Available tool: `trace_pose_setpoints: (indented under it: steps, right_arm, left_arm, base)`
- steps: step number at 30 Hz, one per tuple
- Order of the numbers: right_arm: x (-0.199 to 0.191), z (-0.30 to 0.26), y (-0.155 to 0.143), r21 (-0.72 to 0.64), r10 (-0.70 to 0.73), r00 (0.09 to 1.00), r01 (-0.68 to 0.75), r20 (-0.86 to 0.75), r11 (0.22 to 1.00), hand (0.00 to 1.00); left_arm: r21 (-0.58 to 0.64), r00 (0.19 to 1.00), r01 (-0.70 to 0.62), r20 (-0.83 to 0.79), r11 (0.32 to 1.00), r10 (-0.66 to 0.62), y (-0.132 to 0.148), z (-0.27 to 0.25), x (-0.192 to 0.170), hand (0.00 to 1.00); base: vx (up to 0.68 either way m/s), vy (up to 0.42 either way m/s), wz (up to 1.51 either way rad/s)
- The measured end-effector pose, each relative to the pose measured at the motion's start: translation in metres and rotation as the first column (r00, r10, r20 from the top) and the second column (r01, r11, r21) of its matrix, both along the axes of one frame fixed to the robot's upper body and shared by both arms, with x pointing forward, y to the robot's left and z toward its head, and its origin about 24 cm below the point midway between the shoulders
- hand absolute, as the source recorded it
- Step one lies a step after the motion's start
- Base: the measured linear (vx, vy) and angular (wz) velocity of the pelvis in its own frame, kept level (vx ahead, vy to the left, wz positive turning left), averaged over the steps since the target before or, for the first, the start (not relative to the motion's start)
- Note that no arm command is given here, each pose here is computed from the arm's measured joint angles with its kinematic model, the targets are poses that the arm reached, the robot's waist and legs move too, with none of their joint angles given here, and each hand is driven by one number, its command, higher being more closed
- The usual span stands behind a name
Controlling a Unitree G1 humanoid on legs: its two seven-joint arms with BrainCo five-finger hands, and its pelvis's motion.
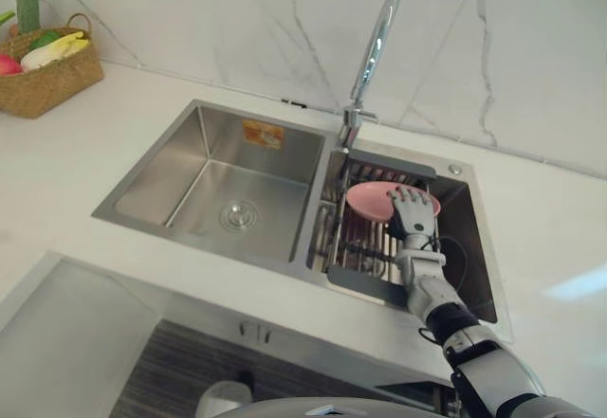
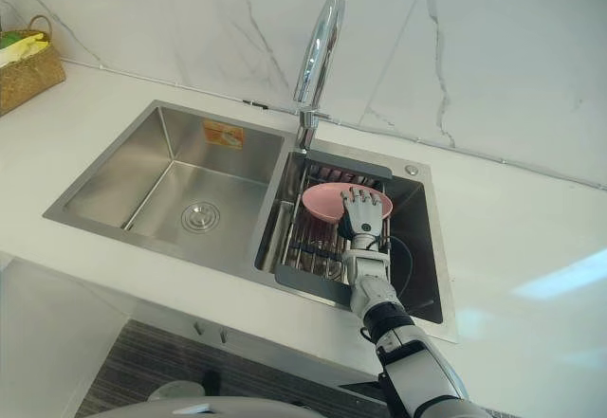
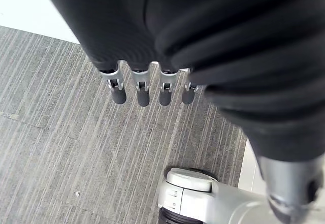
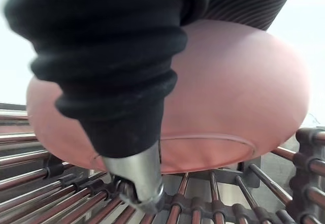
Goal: Walk over to the sink, pick up the cup, carry it to the dishwasher, place the cup inside the dishwasher, then close the dishwasher door
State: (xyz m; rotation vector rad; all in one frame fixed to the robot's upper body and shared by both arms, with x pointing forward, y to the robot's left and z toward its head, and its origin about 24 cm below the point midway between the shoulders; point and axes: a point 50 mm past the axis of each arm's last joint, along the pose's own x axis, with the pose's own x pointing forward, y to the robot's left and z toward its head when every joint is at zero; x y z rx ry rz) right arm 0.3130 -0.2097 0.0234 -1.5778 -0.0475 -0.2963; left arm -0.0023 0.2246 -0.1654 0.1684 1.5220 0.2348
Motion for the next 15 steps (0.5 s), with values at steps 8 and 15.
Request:
trace_pose_setpoints:
  steps: [8,15]
  right_arm:
    - [-0.0005,0.0005,0.0036,-0.001,0.027,0.999,-0.027,0.03,1.0,1.0]
    - [-0.0005,0.0044,0.004,-0.003,0.024,0.997,-0.024,0.08,1.0,1.0]
  left_arm:
    - [0.008,1.0,0.005,0.0,1.0,-0.005,0.0031,0.0007,0.0006,0.0]
    - [0.005,1.0,0.009,0.001,1.0,-0.009,0.0011,0.0003,0.0011,0.0]
  base:
    - [0.02,0.005,0.0]
    - [0.0,0.0,0.0]
